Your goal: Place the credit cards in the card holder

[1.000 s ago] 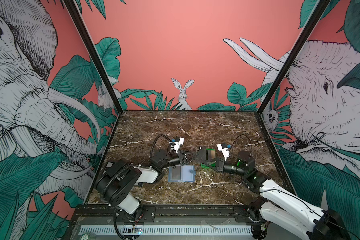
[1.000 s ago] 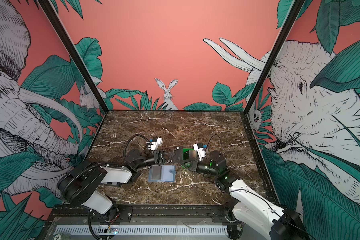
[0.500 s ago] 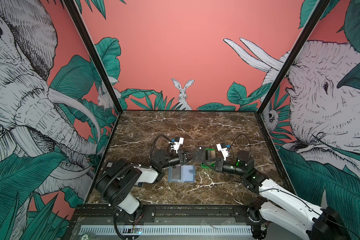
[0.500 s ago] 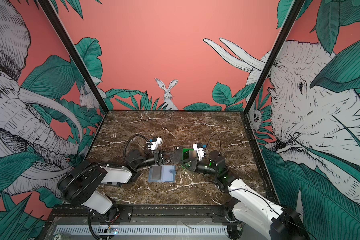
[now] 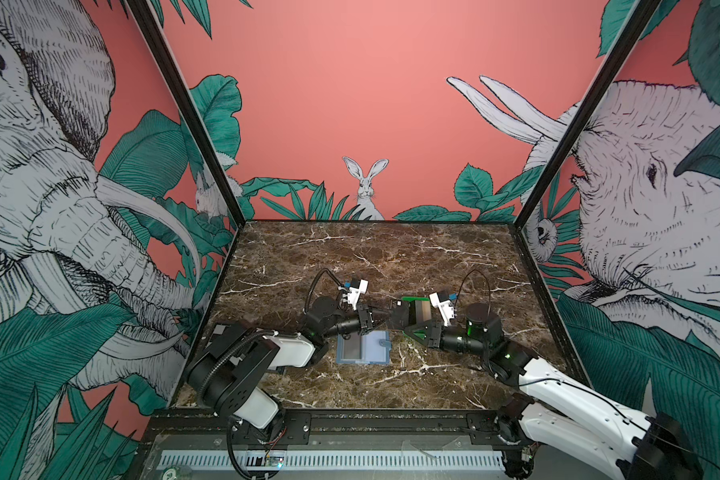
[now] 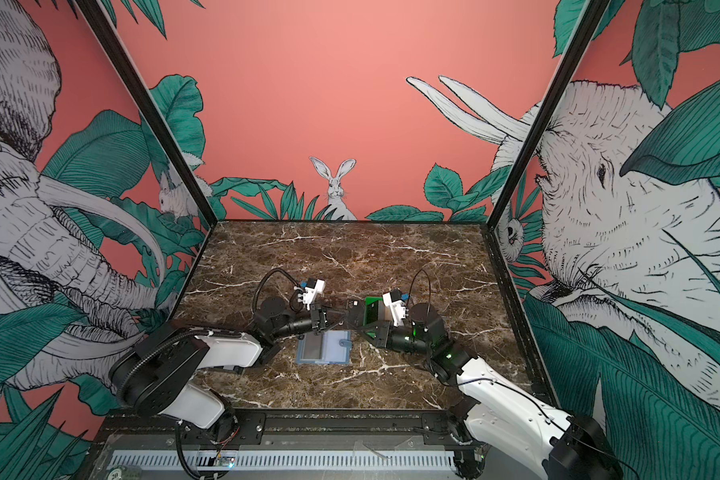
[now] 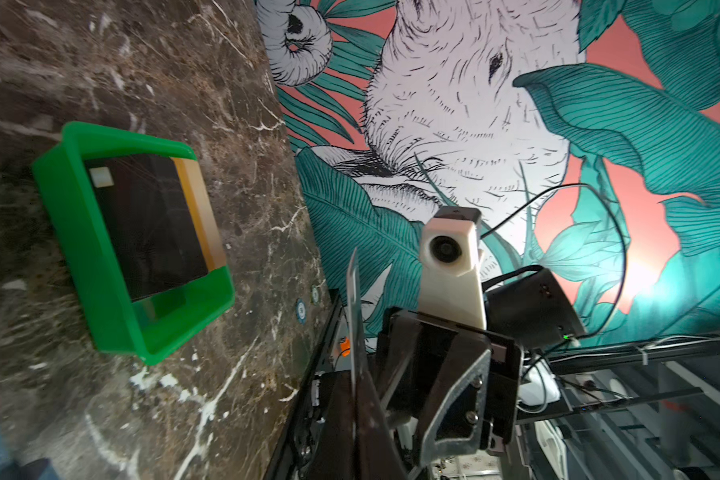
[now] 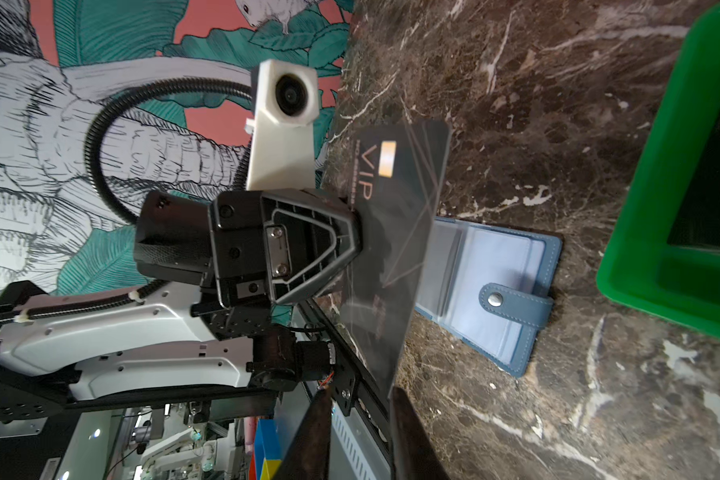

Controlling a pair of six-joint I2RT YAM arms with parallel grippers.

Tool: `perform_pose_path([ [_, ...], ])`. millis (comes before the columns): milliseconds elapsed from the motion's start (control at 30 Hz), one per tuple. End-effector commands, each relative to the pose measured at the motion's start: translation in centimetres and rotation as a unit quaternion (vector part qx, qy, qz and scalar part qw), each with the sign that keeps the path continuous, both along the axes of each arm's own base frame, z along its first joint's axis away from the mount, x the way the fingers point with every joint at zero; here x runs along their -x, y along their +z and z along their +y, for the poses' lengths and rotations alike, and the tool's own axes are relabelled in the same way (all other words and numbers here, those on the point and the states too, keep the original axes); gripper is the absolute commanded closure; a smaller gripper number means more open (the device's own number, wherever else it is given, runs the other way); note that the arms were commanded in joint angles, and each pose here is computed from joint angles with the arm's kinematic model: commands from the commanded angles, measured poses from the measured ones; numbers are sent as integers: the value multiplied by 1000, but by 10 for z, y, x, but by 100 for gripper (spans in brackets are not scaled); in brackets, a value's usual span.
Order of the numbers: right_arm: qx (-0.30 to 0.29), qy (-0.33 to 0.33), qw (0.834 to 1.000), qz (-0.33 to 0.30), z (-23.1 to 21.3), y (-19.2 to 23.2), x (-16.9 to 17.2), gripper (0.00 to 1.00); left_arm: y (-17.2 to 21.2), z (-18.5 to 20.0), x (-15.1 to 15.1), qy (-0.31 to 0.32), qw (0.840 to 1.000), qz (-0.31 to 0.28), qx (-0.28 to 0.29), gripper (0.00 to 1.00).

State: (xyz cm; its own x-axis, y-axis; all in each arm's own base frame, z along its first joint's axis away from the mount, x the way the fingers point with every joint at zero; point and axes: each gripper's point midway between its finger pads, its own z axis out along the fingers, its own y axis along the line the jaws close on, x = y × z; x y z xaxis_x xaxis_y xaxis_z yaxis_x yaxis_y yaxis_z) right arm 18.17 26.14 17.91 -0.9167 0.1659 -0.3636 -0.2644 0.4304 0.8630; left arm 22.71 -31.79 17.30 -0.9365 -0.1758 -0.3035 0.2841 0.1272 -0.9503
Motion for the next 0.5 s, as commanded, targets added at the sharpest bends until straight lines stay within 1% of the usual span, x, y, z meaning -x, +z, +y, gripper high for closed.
perform_pose_path([
  [0, 29, -28, 999, -27, -3, 2, -6, 75, -13, 10, -2, 9, 997, -15, -70, 96],
  [100, 63, -31, 997, -33, 0, -5, -2, 76, -16, 20, -1, 15, 995, -18, -97, 97],
  [200, 110, -29, 993, -34, 5, -15, 3, 76, -18, 31, 0, 23, 994, -15, -109, 97],
  [333, 184, -24, 982, -19, 12, -38, 8, 79, -28, 50, 6, 31, 988, -10, -152, 97],
  [467, 238, -15, 971, 2, 23, -62, 10, 82, -37, 67, 14, 41, 981, -3, -187, 97],
])
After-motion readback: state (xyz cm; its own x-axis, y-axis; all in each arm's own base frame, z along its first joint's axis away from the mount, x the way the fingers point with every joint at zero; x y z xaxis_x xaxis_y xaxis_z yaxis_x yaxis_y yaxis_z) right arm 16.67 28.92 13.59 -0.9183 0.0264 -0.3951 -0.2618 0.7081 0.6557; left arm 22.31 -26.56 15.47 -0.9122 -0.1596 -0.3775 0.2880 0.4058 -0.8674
